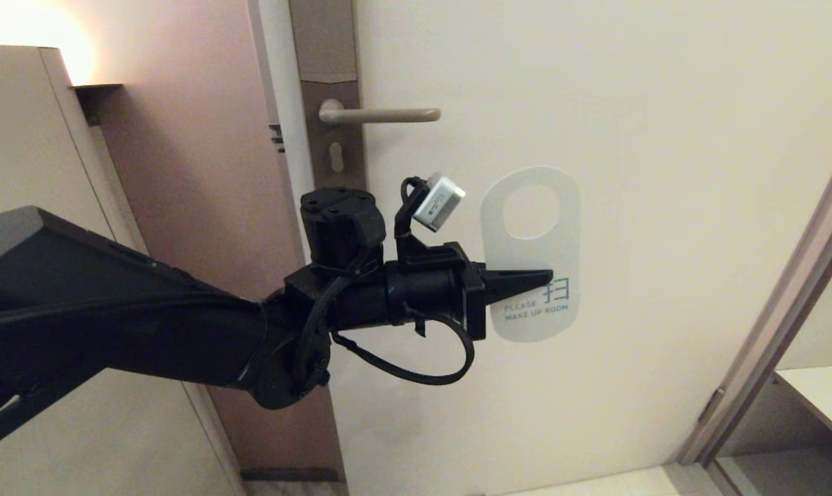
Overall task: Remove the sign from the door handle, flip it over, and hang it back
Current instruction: Hand it to the other hand
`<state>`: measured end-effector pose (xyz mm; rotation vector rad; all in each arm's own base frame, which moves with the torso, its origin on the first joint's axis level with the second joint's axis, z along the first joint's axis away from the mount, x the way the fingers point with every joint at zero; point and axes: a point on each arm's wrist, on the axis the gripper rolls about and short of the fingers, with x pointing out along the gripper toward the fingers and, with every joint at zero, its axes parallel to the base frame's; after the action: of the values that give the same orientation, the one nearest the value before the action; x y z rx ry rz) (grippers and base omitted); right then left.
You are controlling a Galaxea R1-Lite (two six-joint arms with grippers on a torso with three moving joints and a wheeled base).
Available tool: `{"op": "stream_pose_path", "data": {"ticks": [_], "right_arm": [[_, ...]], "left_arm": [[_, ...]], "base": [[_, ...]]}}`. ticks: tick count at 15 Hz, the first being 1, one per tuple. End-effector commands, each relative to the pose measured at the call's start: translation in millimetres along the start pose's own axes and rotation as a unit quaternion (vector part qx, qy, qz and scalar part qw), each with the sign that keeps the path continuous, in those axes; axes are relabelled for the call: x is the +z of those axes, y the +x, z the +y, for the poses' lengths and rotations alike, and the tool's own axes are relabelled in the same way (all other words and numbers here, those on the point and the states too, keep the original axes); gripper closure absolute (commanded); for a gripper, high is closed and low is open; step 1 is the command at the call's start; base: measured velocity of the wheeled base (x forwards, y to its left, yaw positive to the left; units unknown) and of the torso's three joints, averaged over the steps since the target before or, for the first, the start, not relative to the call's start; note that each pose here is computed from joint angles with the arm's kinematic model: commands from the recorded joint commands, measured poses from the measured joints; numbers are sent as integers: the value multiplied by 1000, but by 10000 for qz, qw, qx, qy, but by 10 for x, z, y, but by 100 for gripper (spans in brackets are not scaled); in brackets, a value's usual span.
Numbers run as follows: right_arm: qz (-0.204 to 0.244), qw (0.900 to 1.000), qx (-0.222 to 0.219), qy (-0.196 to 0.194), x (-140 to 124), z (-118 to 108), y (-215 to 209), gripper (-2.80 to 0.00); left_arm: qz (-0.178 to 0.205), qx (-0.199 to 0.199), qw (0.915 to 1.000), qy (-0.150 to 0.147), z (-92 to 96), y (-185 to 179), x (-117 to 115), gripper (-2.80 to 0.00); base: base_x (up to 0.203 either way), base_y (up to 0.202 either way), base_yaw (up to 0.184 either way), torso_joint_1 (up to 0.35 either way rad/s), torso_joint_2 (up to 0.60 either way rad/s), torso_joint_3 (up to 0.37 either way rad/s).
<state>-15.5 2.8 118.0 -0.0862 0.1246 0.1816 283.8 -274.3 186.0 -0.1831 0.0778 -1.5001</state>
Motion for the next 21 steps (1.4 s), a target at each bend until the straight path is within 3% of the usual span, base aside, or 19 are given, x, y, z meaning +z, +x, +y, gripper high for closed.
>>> {"op": "stream_pose_path", "data": {"ticks": [1, 6, 12, 15, 21], "right_arm": [[670, 9969, 394, 149, 155, -38, 244, 0], [1284, 9725, 1873, 510, 426, -69, 838, 0], [1176, 9442, 3057, 338, 806, 64, 1361, 0], [1150, 9397, 3213, 237, 946, 112, 1558, 0], [1252, 9362, 3276, 222, 955, 124, 1686, 0]], "left_arm": [[-15, -57, 10000, 14, 1, 5, 6, 0], [-6, -188, 9998, -42, -13, 6, 11, 0], [-51, -390, 9991, -146, -38, 49, -7, 0], [-44, -439, 9988, -224, -70, 71, -11, 0], [-18, -511, 9984, -241, -92, 83, -19, 0]], "base": [[0, 0, 0, 0, 0, 0], [0, 0, 0, 0, 0, 0], [0, 0, 0, 0, 0, 0], [0, 0, 0, 0, 0, 0], [0, 0, 0, 0, 0, 0]]}}
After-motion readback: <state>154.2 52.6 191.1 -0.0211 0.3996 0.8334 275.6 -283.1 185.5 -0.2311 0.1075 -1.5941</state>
